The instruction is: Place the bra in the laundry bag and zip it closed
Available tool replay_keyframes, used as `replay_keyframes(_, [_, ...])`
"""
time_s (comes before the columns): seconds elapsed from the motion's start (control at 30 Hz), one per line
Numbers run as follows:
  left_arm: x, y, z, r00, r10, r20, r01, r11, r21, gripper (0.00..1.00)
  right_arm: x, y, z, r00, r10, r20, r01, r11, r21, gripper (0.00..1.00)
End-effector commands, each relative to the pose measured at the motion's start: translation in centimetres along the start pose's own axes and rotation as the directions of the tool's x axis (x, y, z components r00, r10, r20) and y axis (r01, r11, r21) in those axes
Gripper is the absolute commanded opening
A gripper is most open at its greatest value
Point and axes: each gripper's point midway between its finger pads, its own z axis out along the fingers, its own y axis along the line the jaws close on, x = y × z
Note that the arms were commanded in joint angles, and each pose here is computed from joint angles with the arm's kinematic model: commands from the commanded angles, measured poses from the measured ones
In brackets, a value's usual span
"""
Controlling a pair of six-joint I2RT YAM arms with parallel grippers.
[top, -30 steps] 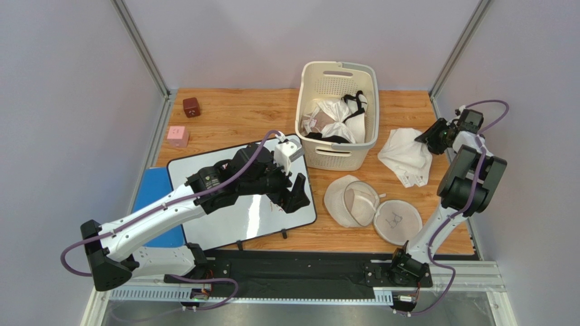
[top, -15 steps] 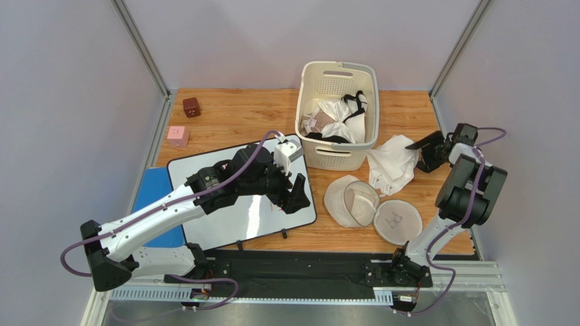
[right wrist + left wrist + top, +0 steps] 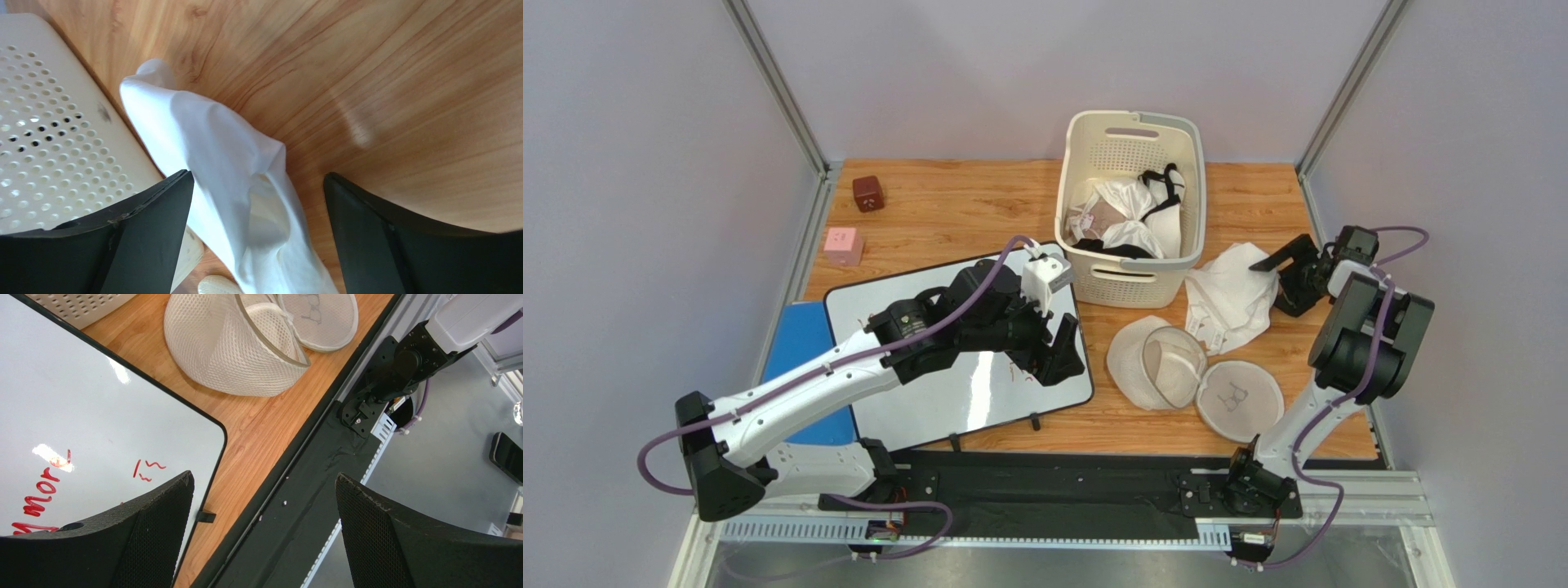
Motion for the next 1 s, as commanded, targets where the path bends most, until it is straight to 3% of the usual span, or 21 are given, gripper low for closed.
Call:
replay_keyframes(0.0, [-1.5, -0.9, 0.0, 1.0, -0.009, 0.029, 0.009, 0.999, 0.031, 0.9, -0.2, 0.1, 1.7, 0.997, -0.083, 0.006, 0.083, 0.997, -0.009, 0.83])
replay_keyframes(0.1, [-1.8, -1.2, 0.0, 0.999, -0.015, 0.028, 0.014, 0.999, 0.041, 0.9, -0.3, 0.7, 2.0, 0.998, -0.067, 0.017, 0.068, 0.997, -0.03, 0.75])
replay_keyframes(0.2, [-2.5, -1.6, 0.0, 0.999, -0.013, 0.035, 0.011, 0.999, 0.053, 0.9, -0.7, 1.8, 1.5, 0.999, -0.032, 0.029, 0.034, 0.997, -0.062, 0.56])
replay_keyframes(0.23, [-2.6, -1.7, 0.0, 0.999, -0.013, 0.034, 0.011, 0.998, 0.055, 0.9, -0.9, 2.2, 1.3, 0.999, -0.025, 0.033, 0.027, 0.997, -0.069, 0.39])
replay_keyframes(0.27, [-2.7, -1.8, -0.1, 0.999, -0.013, 0.034, 0.011, 0.998, 0.056, 0.9, -1.2, 2.6, 0.9, 0.999, -0.009, 0.042, 0.012, 0.997, -0.076, 0.31])
replay_keyframes(0.47, [-4.4, -2.3, -0.4, 0.998, -0.035, 0.043, 0.033, 0.998, 0.048, 0.89, -1.8, 5.9, -3.4, 0.997, 0.042, 0.072, -0.034, 0.993, -0.11, 0.0])
replay_keyframes(0.73, [-8.2, -4.5, -0.1, 0.986, -0.157, 0.06, 0.151, 0.984, 0.097, 0.89, -3.0, 9.7, -14.4, 0.955, -0.03, 0.294, 0.053, 0.996, -0.069, 0.0])
replay_keyframes(0.97, [-12.2, -5.8, -0.7, 0.947, -0.292, 0.13, 0.278, 0.953, 0.116, 0.92, -1.4, 16.2, -22.1, 0.924, -0.051, 0.38, 0.163, 0.949, -0.269, 0.0])
